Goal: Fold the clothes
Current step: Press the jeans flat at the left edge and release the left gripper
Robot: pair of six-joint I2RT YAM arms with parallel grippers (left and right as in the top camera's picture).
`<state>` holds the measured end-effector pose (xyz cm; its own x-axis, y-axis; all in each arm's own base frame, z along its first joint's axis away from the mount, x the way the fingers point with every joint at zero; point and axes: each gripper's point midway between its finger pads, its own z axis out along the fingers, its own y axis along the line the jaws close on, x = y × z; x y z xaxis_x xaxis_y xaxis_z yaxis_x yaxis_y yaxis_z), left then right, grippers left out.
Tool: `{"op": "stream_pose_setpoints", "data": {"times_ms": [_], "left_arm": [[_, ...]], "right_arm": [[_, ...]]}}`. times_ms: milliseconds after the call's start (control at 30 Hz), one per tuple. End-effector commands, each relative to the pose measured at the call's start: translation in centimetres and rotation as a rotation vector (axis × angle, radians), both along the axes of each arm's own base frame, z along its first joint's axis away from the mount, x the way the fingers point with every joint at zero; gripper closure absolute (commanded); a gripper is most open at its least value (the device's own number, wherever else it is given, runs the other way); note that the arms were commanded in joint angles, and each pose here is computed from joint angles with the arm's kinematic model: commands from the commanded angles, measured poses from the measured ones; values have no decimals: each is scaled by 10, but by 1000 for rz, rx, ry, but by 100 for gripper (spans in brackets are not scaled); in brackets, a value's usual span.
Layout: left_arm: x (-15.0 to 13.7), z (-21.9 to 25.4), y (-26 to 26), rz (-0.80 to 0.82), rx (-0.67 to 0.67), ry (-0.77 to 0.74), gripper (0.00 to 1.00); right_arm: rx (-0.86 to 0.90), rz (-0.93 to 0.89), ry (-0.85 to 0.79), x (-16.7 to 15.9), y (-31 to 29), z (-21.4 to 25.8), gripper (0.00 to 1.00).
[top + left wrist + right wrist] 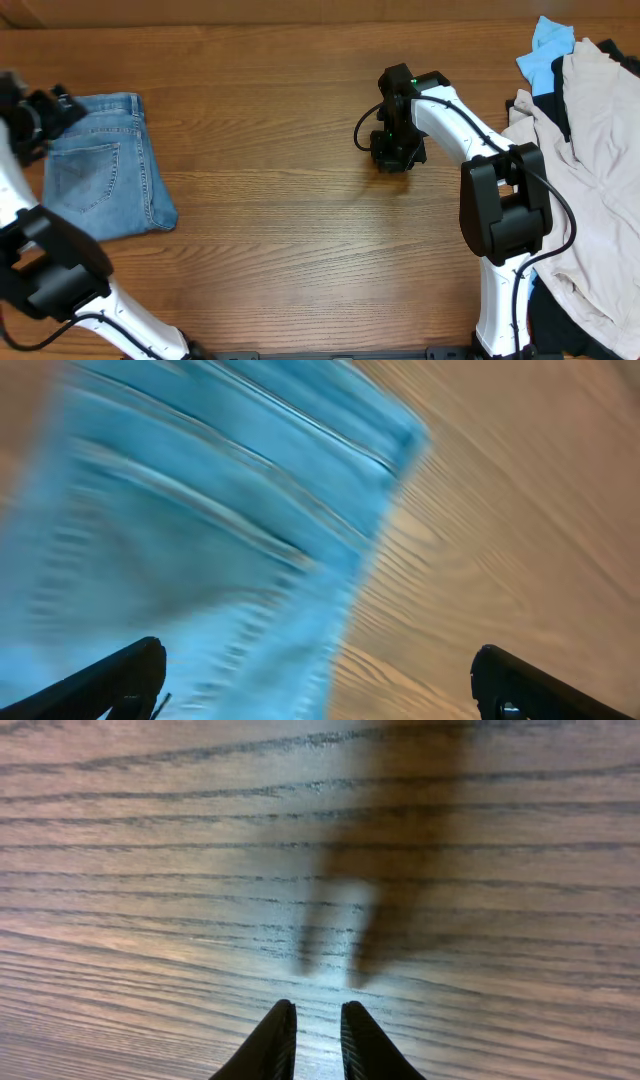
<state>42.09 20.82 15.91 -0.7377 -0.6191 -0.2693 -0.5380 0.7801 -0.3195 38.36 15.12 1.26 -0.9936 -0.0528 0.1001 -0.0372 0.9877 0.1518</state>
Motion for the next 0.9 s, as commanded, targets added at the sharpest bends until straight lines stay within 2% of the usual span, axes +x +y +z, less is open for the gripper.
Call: {"op": "stream_pose_setpoints", "data": {"times_ms": [0, 200, 333, 467, 567, 667, 867], "left_arm": [[4, -19, -68, -135, -84, 54, 0], [-27, -86, -128, -218, -72, 274, 3], [-52, -123, -125, -165, -19, 377, 0], [-51, -135, -95, -97, 62, 363, 0], [-36, -135, -61, -35, 154, 287, 0], [-26, -132, -38, 2, 179, 225, 1], [-37, -129, 4, 34, 209, 204, 2]], "right_arm": [[7, 3, -6, 0, 2, 3, 81], [3, 4, 4, -3, 1, 3, 80], [2, 3, 11, -5, 1, 3, 80], [-2, 3, 22, -7, 0, 4, 80], [-2, 3, 25, -8, 0, 4, 80], [-6, 3, 36, -11, -1, 4, 80], [-8, 3, 42, -12, -1, 4, 80]]}}
